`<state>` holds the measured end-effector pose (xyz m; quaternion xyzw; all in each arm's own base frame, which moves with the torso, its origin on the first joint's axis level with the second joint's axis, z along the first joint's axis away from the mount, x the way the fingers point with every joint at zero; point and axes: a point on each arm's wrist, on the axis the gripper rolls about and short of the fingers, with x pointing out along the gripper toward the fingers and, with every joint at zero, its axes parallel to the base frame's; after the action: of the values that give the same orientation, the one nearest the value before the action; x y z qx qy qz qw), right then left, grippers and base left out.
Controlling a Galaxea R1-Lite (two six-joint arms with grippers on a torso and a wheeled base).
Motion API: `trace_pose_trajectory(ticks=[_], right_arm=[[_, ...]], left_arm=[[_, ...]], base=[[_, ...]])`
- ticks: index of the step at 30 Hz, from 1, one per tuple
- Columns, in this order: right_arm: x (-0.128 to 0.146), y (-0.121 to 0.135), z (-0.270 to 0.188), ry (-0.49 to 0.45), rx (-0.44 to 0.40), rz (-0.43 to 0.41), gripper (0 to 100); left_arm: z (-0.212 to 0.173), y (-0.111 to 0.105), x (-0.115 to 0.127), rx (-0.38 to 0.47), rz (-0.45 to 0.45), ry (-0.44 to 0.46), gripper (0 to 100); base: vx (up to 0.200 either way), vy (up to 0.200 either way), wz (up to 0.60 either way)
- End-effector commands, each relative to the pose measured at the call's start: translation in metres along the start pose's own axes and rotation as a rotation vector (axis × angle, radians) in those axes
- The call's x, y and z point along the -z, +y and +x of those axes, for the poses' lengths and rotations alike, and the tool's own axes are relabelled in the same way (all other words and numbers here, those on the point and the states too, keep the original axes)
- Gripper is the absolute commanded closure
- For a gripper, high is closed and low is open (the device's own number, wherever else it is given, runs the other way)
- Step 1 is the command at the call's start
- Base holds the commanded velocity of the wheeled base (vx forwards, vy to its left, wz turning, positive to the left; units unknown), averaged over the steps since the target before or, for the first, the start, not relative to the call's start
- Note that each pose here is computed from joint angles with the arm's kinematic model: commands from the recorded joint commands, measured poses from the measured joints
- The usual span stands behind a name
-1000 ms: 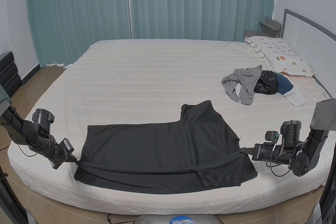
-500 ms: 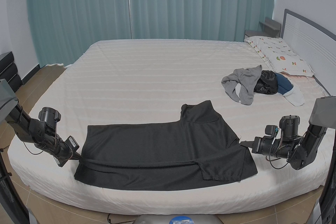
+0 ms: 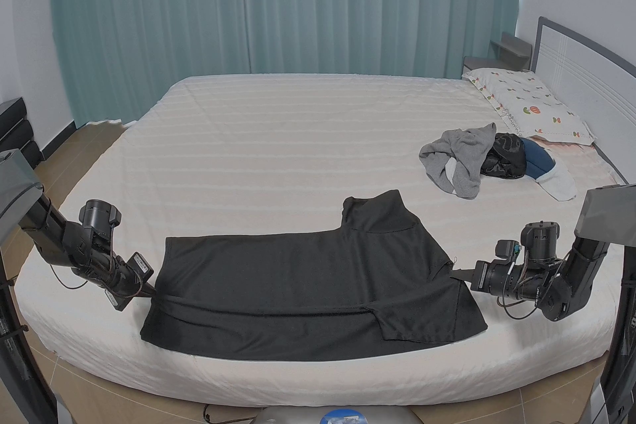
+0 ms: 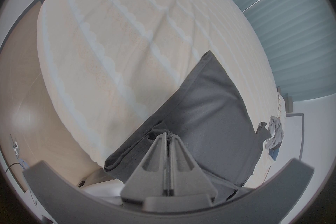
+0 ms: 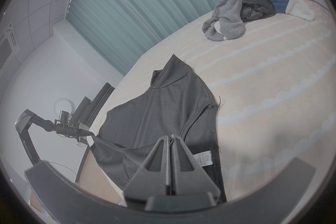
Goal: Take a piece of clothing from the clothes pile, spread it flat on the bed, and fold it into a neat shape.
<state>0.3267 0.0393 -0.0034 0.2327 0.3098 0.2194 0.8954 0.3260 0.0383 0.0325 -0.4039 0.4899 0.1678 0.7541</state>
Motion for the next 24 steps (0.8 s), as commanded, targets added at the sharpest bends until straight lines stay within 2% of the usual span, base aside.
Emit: trace_pose_trajectory(ticks=[1, 2, 3, 5, 9, 15, 16, 17, 18, 19, 24], right_arm=[[0.001, -0.001, 0.003, 0.004, -0.001, 0.003, 100], [0.001, -0.001, 0.004, 0.006, -0.005, 0.002, 0], [0.001, -0.001, 0.004, 0.004, -0.009, 0.001, 0], [0.0, -0.001, 0.003, 0.0, -0.011, 0.011, 0], [-0.005, 0.003, 0.001, -0.023, -0.028, 0.128, 0], [-0.006, 0.005, -0.001, -0.073, -0.064, 0.267, 0], [-0.006, 0.005, -0.001, -0.073, -0.064, 0.267, 0], [-0.008, 0.005, -0.002, -0.095, -0.081, 0.315, 0], [-0.008, 0.005, -0.002, -0.095, -0.081, 0.315, 0], [-0.01, 0.006, -0.002, -0.118, -0.1, 0.364, 0], [-0.005, 0.003, 0.001, -0.106, -0.097, 0.385, 0]], left_arm=[[0.003, 0.0, -0.001, -0.002, -0.004, 0.006, 100], [0.003, 0.0, 0.0, -0.003, -0.004, 0.007, 100], [0.003, 0.0, 0.0, -0.004, -0.006, 0.008, 0], [0.002, 0.0, 0.0, -0.004, -0.009, 0.008, 0], [-0.004, 0.001, 0.001, 0.019, -0.015, 0.01, 0], [-0.015, 0.003, 0.007, 0.056, -0.03, 0.021, 0], [-0.015, 0.003, 0.007, 0.056, -0.03, 0.021, 0], [-0.016, 0.005, 0.01, 0.078, -0.022, 0.033, 0], [-0.016, 0.005, 0.01, 0.078, -0.022, 0.033, 0], [-0.015, 0.006, 0.01, 0.116, -0.023, 0.023, 0], [-0.017, 0.007, 0.01, 0.129, -0.056, 0.01, 0]], base=[[0.0, 0.0, 0.0], [0.0, 0.0, 0.0], [0.0, 0.0, 0.0], [0.0, 0.0, 0.0], [0.0, 0.0, 0.0], [0.0, 0.0, 0.0], [0.0, 0.0, 0.0], [0.2, 0.0, 0.0], [0.2, 0.0, 0.0], [0.2, 0.0, 0.0], [0.2, 0.0, 0.0]])
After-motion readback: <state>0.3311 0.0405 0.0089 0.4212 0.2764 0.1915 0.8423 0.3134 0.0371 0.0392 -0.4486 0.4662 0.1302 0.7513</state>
